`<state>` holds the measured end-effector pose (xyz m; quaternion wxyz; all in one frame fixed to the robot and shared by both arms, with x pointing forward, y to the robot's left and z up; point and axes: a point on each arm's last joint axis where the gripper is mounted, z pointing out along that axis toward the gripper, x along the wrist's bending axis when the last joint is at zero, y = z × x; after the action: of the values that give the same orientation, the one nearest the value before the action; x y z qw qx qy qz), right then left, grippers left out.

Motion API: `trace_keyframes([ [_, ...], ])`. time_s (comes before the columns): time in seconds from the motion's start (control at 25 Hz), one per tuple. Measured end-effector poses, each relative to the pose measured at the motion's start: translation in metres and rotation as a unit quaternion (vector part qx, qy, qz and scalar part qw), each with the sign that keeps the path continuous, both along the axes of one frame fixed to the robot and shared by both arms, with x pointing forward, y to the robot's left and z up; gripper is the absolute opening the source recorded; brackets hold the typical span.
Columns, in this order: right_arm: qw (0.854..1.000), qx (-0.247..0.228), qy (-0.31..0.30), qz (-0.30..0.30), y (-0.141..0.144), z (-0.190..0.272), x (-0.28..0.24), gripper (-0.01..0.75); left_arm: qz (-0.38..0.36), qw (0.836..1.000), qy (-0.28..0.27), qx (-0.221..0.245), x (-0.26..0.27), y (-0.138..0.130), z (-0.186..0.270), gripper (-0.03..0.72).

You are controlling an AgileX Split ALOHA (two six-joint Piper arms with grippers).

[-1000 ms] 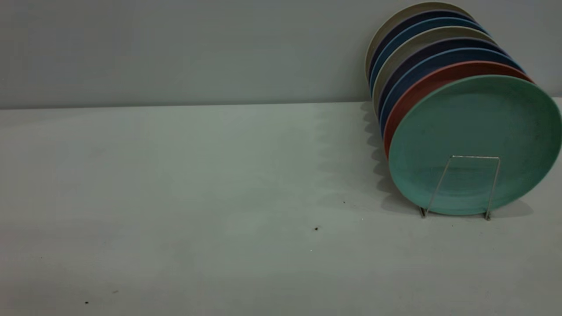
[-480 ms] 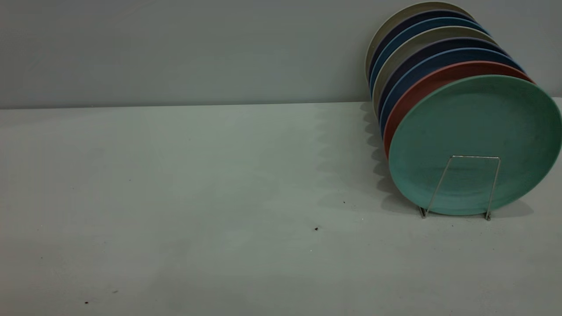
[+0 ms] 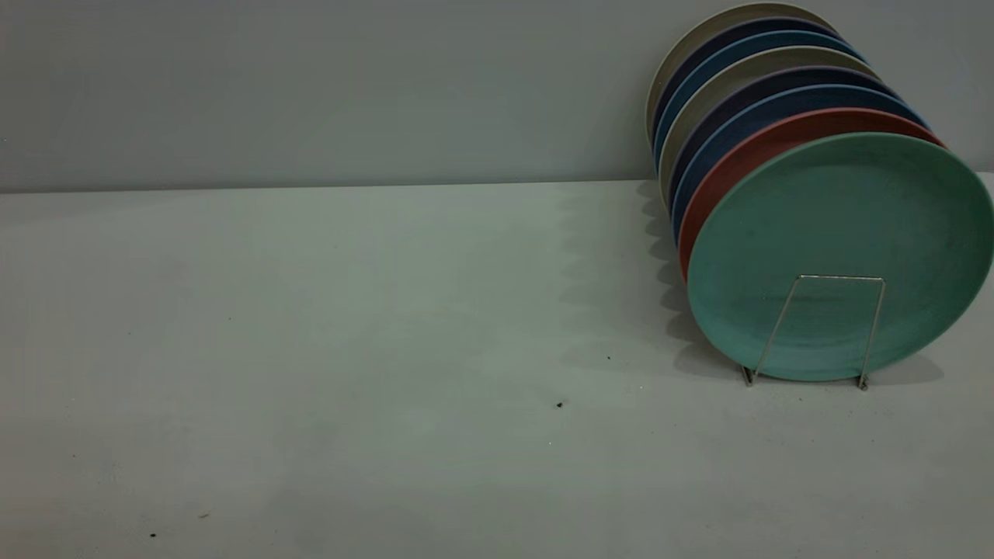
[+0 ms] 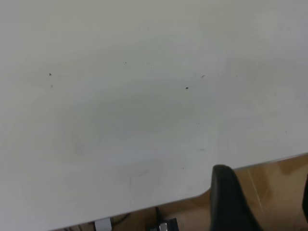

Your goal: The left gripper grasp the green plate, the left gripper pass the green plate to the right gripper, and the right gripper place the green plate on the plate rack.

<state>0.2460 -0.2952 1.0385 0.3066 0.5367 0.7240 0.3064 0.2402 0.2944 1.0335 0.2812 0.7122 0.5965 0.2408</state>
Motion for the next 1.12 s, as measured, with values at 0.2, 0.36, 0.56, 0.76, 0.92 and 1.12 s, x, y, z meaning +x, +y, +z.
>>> trace_keyframes([
  [0.2,1.000,0.001,-0.012,-0.007,0.000,0.000,-0.003,0.431,-0.017,1.000,-0.011,-0.001,-0.003,0.000,0.000,0.409],
  [0.36,0.998,0.003,-0.053,-0.043,-0.001,0.000,-0.014,0.431,-0.019,0.999,-0.039,-0.004,-0.011,0.001,0.000,0.409],
  [0.56,0.996,0.002,-0.055,-0.072,-0.001,0.000,-0.015,0.431,-0.019,0.998,-0.068,-0.006,-0.019,0.002,-0.001,0.409],
  [0.76,0.996,0.001,-0.055,-0.072,-0.001,0.000,-0.015,0.431,-0.019,0.997,-0.068,-0.006,-0.019,0.002,-0.001,0.409],
  [0.92,0.996,0.001,-0.055,-0.072,-0.001,0.000,-0.015,0.431,-0.019,0.997,-0.068,-0.006,-0.019,0.002,-0.001,0.409],
  [1.12,0.996,0.003,-0.055,-0.075,-0.001,0.000,-0.015,0.431,-0.019,0.997,-0.068,-0.006,-0.019,0.002,-0.001,0.409],
])
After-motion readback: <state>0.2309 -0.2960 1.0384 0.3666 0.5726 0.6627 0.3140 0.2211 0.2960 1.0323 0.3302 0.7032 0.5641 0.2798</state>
